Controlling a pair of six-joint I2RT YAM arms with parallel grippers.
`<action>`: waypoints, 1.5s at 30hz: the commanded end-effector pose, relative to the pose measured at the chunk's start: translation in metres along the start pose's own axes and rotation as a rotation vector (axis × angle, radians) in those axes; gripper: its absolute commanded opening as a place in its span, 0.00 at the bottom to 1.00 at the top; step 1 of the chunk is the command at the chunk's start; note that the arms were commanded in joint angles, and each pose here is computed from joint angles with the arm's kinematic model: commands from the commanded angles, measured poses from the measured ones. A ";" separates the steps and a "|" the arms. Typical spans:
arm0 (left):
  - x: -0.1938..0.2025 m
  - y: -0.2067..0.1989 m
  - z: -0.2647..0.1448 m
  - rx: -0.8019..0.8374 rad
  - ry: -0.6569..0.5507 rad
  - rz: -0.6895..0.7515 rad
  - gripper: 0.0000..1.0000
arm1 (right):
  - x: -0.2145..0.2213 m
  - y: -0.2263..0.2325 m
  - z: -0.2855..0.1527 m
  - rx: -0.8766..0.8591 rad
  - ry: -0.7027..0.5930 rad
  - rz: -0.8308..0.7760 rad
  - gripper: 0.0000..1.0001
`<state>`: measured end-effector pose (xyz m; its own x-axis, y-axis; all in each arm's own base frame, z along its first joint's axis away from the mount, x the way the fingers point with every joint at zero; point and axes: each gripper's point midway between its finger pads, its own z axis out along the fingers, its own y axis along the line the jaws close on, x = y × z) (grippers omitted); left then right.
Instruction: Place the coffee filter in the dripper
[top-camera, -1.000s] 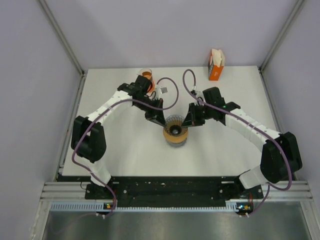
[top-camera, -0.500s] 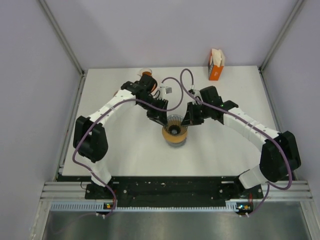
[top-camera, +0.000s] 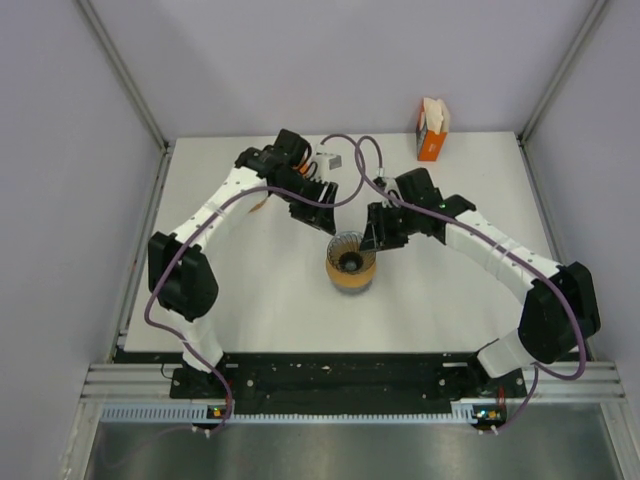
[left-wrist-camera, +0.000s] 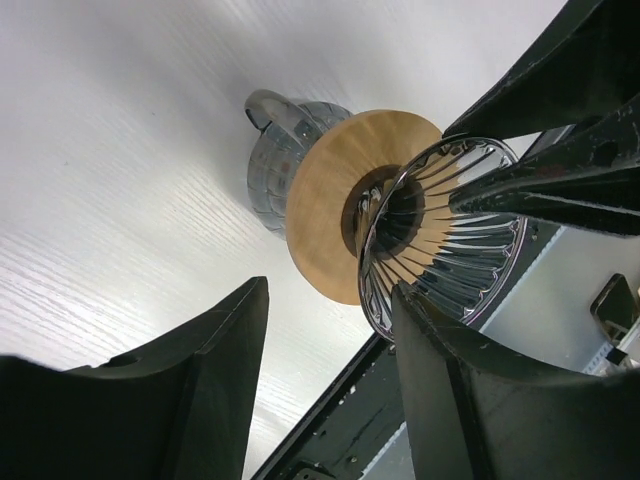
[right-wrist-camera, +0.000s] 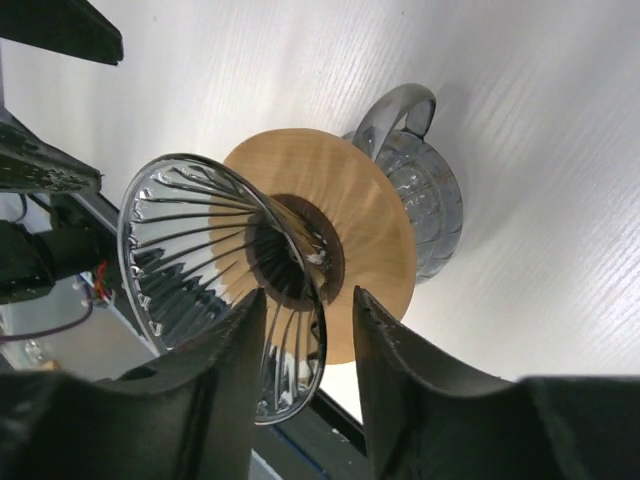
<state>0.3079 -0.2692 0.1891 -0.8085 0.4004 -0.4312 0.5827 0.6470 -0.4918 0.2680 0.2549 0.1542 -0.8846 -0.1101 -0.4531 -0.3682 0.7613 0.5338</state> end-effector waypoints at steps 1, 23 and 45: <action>-0.017 -0.012 -0.023 -0.006 -0.068 0.089 0.58 | -0.029 0.028 -0.020 -0.040 -0.075 -0.079 0.44; -0.046 0.031 -0.090 -0.269 -0.268 0.110 0.59 | -0.288 -0.192 -0.171 0.700 -0.723 0.111 0.54; -0.049 0.056 -0.077 -0.320 -0.223 0.066 0.57 | -0.357 -0.329 -0.049 0.649 -0.777 0.158 0.06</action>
<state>0.3617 -0.2034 0.2300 -0.7354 0.3310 -0.5913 0.5486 0.8030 -0.2329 0.6781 0.0093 0.1449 -0.4731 0.3015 -0.8278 0.2135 0.9508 0.2243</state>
